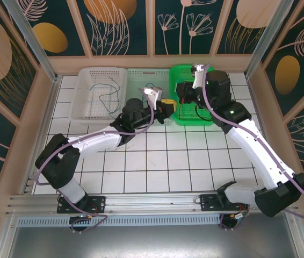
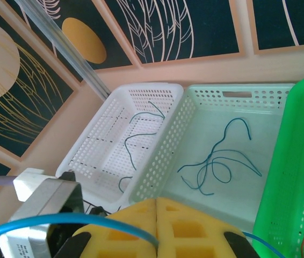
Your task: Untangle the cables
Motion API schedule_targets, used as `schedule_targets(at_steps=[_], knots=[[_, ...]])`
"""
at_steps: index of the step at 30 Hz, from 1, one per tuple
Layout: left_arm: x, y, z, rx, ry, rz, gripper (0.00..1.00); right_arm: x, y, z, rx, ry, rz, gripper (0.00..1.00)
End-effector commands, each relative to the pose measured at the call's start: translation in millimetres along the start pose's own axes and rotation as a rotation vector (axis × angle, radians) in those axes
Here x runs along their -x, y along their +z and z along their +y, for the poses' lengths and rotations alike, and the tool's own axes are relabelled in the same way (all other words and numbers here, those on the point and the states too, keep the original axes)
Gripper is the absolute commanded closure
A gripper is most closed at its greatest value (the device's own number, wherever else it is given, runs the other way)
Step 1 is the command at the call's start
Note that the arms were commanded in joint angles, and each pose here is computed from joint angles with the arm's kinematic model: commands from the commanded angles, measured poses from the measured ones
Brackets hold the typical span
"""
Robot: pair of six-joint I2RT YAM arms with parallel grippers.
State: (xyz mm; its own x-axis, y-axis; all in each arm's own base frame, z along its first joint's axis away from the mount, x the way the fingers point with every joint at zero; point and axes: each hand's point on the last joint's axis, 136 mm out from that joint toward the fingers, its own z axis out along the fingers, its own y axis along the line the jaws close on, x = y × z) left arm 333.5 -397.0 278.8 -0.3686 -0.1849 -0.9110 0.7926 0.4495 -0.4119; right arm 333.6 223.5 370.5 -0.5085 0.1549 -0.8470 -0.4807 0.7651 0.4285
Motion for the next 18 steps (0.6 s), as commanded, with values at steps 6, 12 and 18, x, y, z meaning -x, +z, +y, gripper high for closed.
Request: schedule_targets(at_steps=[6,12,18], knots=[[-20,11,3,-0.011,-0.016,0.052,0.98,30,-9,20,0.068,0.004,-0.067,1.00],[-53,13,16,0.018,-0.040,0.133,1.00,53,-18,18,0.049,-0.024,-0.098,1.00],[-71,12,20,0.021,-0.065,0.173,1.00,74,-24,17,0.042,-0.043,-0.131,1.00]])
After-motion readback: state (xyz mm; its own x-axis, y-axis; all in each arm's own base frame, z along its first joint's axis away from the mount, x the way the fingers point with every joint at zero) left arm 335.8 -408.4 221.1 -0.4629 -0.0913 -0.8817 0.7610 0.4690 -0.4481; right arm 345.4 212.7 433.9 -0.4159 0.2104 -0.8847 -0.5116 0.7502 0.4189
